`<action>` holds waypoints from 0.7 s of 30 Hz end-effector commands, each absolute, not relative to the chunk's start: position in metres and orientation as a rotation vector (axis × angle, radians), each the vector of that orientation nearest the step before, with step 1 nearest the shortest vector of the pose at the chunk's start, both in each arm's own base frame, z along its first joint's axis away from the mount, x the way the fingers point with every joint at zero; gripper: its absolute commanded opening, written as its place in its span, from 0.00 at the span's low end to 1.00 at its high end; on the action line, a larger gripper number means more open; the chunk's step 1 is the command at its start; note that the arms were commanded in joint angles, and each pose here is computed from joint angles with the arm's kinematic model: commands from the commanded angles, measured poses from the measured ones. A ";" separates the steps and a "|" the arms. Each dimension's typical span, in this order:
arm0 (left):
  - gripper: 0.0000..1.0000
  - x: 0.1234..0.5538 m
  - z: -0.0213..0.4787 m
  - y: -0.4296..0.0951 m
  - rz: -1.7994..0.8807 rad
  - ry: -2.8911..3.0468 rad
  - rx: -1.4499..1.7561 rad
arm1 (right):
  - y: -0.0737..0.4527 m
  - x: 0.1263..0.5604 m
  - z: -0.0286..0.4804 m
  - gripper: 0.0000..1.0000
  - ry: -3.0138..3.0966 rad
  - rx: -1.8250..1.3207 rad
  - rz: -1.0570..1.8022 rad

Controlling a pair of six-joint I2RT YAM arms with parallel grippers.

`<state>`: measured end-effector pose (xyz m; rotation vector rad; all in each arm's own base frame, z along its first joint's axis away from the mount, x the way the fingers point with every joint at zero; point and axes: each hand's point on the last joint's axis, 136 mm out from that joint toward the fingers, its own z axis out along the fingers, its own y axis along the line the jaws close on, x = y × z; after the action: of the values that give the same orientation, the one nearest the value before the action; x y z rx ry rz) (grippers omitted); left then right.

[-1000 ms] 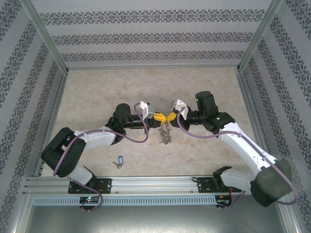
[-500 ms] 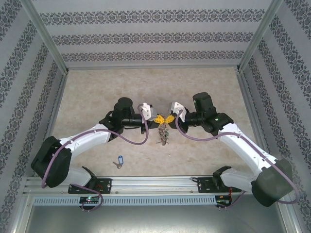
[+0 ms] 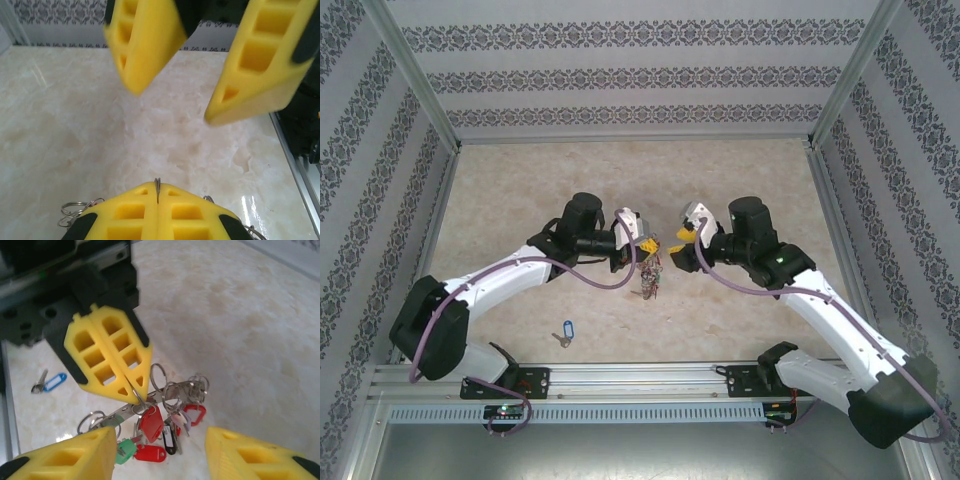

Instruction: Put the keys on the keyring

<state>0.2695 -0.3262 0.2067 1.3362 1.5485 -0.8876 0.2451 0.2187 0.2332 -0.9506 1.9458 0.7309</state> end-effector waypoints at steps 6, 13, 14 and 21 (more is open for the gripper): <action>0.00 0.303 0.222 -0.353 -0.930 1.616 1.175 | 0.205 0.250 0.215 0.52 2.331 -0.274 0.922; 0.00 0.311 0.204 -0.384 -1.022 1.752 1.147 | 0.197 0.244 0.168 0.56 2.473 -0.171 0.846; 0.00 0.314 0.205 -0.386 -1.031 1.755 1.128 | 0.195 0.242 0.162 0.56 2.497 -0.181 0.824; 0.00 0.314 0.204 -0.391 -1.061 1.760 1.121 | 0.184 0.245 0.144 0.57 2.537 -0.167 0.718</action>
<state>0.3133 -0.3800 0.1767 1.1371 1.8389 -1.0223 0.2440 0.1899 0.1531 -0.2033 2.5129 0.7768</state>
